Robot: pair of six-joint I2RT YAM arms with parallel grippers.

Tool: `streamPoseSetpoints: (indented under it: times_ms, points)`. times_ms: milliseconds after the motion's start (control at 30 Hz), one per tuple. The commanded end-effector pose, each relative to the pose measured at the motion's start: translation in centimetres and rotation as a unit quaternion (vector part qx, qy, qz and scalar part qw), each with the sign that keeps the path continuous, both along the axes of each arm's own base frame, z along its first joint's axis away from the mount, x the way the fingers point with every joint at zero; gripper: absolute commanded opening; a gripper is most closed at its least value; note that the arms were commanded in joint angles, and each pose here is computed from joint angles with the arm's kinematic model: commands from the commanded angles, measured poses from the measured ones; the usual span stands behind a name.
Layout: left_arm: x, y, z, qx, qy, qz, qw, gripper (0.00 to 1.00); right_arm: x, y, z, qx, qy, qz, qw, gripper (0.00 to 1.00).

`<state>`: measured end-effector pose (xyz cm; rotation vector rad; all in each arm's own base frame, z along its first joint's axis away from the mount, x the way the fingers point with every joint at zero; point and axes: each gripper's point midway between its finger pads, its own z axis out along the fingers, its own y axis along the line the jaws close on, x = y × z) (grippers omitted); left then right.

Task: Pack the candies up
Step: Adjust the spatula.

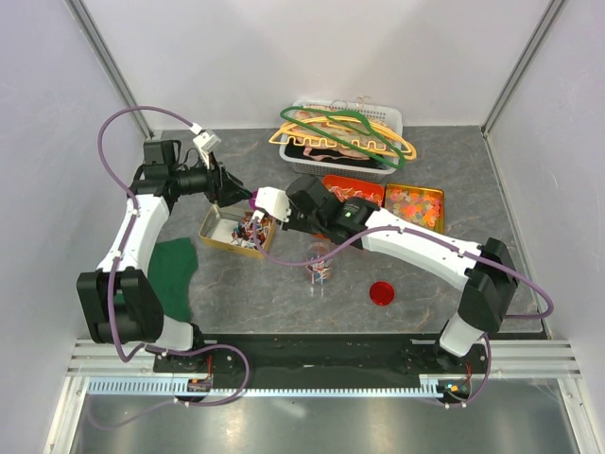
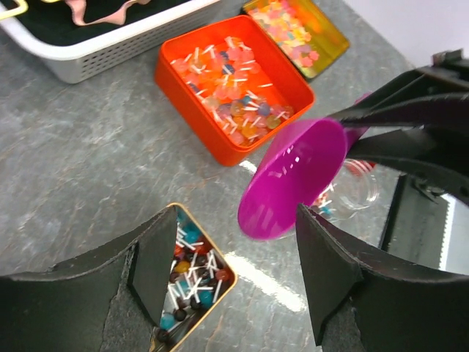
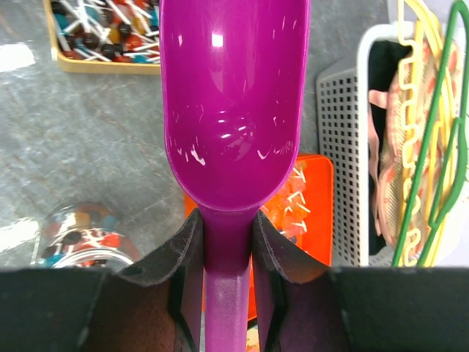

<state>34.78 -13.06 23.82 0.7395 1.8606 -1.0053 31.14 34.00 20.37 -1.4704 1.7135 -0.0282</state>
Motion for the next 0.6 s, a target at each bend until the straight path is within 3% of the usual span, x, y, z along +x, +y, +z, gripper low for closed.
streamPoseSetpoints:
  times_ms: [0, 333, 567]
  points:
    - [-0.7, -1.3, 1.3, -0.033, 0.001, -0.034, 0.999, 0.7, -1.0, 1.5, 3.2, 0.043, -0.011, 0.012, 0.999, 0.0]
    - [-0.6, -1.5, -0.2, -0.034, 0.017, -0.039, 0.999, 0.68, -0.8, 2.0, 5.3, 0.049, -0.033, 0.006, 0.998, 0.0]
    - [-1.4, -2.0, -0.3, -0.057, 0.032, -0.065, 0.996, 0.37, -0.6, 2.8, 5.9, 0.044, -0.047, 0.007, 0.998, 0.0]
